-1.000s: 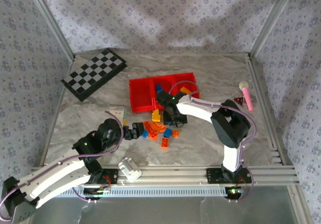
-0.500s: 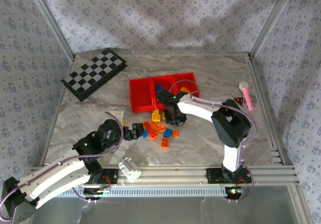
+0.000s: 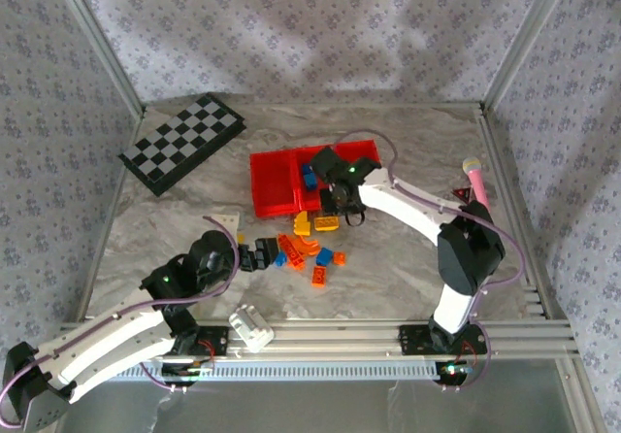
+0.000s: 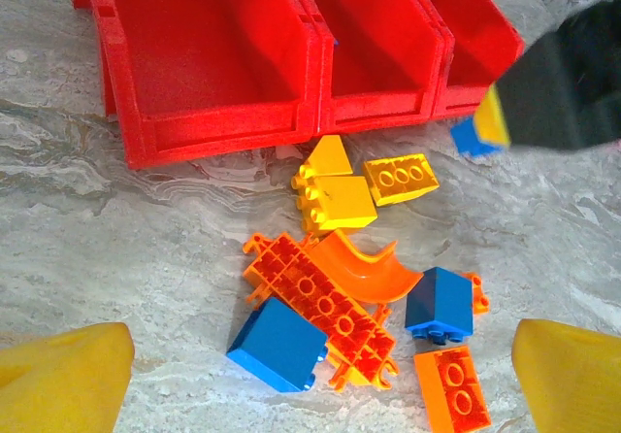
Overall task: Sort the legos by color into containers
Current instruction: Place the lego in the container.
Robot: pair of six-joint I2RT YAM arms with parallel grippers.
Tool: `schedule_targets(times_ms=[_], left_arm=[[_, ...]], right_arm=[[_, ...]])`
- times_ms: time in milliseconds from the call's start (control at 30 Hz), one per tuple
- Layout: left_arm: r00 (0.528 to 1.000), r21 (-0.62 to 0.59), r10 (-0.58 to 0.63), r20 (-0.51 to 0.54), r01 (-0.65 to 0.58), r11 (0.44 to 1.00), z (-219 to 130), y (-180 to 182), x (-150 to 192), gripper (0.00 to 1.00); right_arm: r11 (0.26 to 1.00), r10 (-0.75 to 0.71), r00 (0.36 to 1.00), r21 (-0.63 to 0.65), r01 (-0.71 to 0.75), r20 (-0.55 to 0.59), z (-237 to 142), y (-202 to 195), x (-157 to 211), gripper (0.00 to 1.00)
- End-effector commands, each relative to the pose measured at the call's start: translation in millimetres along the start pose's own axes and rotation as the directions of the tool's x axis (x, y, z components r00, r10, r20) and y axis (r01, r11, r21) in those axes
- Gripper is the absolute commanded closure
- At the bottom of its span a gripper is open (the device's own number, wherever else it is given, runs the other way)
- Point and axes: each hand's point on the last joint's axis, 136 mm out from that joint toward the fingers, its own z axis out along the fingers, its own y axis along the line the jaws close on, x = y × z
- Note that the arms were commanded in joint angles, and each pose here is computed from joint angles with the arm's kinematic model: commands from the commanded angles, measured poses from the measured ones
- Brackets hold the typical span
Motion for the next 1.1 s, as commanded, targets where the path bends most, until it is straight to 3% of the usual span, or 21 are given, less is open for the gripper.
schedule_targets(times_ms=[0,233,567,1067], left_arm=[[0.999,0.011,-0.004,0.037,0.003,1.000,0,-4,-8,0.00],[1.000,0.023,0.009,0.024,-0.010,1.000,-2,-8,-9,0.00],[0.999,0.045,0.019,0.034,-0.021,0.999,-11,-9,-10,0.00],[0.997,0.032,0.027,0.067,-0.029,0.999,-11,-5,-13,0.00]], right_arm=[[0.999,-0.044,0.997,0.001,0.044,0.071,-27,-4,-28,0.57],[0.994,-0.049,0.989,-0.093,0.062,0.142,-25,15,-81,0.57],[0.991,-0.060,0.993,-0.114,0.072,0.100,14,20,-122,0.60],[0.993,-0.067,0.998,-0.099,0.066,-0.004,50,29,-88,0.60]])
